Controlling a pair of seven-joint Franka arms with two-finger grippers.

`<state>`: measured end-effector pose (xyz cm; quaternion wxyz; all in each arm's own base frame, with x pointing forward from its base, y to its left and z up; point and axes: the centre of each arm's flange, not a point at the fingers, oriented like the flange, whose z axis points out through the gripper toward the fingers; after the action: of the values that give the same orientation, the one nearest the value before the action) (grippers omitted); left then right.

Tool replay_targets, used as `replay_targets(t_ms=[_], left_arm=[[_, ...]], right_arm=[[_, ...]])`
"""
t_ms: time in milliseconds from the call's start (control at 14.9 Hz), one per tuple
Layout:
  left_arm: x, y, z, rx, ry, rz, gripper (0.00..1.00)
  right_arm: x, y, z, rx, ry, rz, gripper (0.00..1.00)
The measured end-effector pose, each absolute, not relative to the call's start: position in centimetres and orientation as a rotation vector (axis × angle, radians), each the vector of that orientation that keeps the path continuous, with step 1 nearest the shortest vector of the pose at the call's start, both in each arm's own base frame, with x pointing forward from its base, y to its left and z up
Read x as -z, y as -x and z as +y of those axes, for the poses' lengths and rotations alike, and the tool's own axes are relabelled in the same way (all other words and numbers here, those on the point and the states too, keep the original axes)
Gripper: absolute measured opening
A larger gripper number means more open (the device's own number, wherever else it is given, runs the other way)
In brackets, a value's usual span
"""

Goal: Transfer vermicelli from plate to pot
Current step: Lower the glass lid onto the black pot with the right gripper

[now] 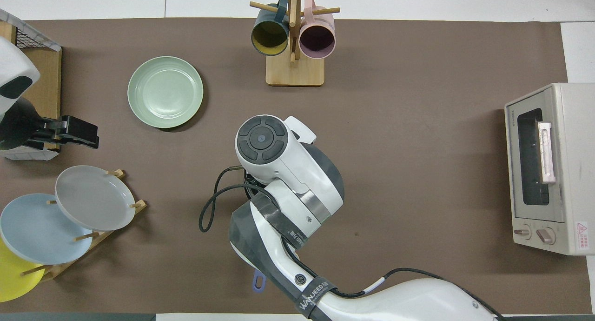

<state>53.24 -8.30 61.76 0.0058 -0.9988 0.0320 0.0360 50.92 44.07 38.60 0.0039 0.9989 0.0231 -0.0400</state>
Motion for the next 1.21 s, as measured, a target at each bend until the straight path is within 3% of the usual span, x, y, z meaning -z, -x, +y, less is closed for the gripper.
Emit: replay_targets(t_ms=[1071,1205], left_arm=[[-60.9,-53.7,-8.6,-0.080,3.147,0.102,1.00],[-60.9,-53.7,-8.5,-0.080,3.148,0.097,1.00]], right_arm=[[-37.9,-49.6,44.3,0.096,-3.145,0.077,0.44],[-37.8,-49.4,44.3,0.093,-3.147,0.072,0.49]])
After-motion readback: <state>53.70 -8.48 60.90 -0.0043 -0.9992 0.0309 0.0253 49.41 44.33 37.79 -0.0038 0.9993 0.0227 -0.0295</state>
